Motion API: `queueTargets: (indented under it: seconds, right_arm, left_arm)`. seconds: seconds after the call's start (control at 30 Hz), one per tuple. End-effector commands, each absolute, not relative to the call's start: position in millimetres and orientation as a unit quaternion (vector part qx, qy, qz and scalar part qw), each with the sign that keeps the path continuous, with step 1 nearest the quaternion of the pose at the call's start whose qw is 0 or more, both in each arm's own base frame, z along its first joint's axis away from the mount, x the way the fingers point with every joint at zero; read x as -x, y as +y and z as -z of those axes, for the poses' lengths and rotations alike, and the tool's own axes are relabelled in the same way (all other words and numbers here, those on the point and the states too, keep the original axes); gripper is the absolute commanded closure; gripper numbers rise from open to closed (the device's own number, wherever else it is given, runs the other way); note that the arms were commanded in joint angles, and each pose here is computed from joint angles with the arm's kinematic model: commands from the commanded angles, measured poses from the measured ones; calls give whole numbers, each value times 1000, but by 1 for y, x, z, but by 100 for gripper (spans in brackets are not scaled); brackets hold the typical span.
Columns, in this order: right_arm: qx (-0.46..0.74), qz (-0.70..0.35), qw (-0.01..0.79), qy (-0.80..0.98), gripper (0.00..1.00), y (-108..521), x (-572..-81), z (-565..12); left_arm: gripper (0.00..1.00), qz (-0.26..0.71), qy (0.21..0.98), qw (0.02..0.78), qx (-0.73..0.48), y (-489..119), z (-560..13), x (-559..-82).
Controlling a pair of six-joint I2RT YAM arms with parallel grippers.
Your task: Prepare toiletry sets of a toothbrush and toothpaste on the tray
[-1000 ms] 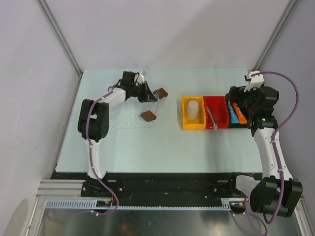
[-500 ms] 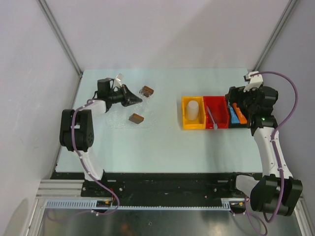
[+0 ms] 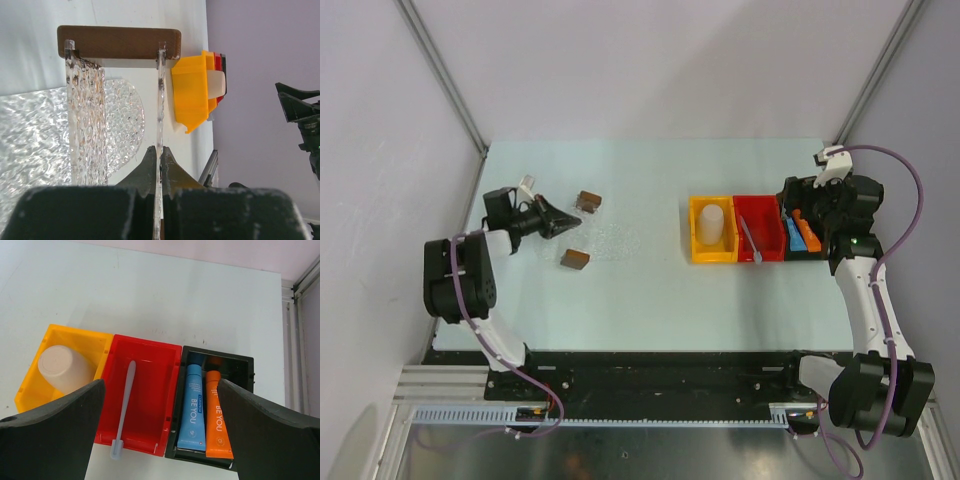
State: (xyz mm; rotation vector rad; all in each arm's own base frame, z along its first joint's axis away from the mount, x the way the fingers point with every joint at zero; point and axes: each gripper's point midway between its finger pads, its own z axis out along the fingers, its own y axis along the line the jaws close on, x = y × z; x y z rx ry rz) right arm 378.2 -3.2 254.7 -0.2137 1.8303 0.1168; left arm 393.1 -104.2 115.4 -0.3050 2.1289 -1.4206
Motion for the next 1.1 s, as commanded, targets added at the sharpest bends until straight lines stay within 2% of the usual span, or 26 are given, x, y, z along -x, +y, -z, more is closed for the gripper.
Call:
queueTargets:
  seconds: [0.0,0.5,0.7,1.07]
  right_arm:
    - [104,-54,609,785,0,0,-380,-257]
    - [106,-55,604,788,0,0,-382,-253]
    - [108,-57,601,790,0,0,-382,-251]
    - [109,-57,601,790,0,1,-382,-251]
  left_arm:
    - [100,556,765,317,74,-93,-146,-385]
    - [100,563,754,318,114,-78,-112,-377]
    - [89,557,757,321,119,-72,-103,-378]
    - [52,539,762,336,122,-63,-92,-381]
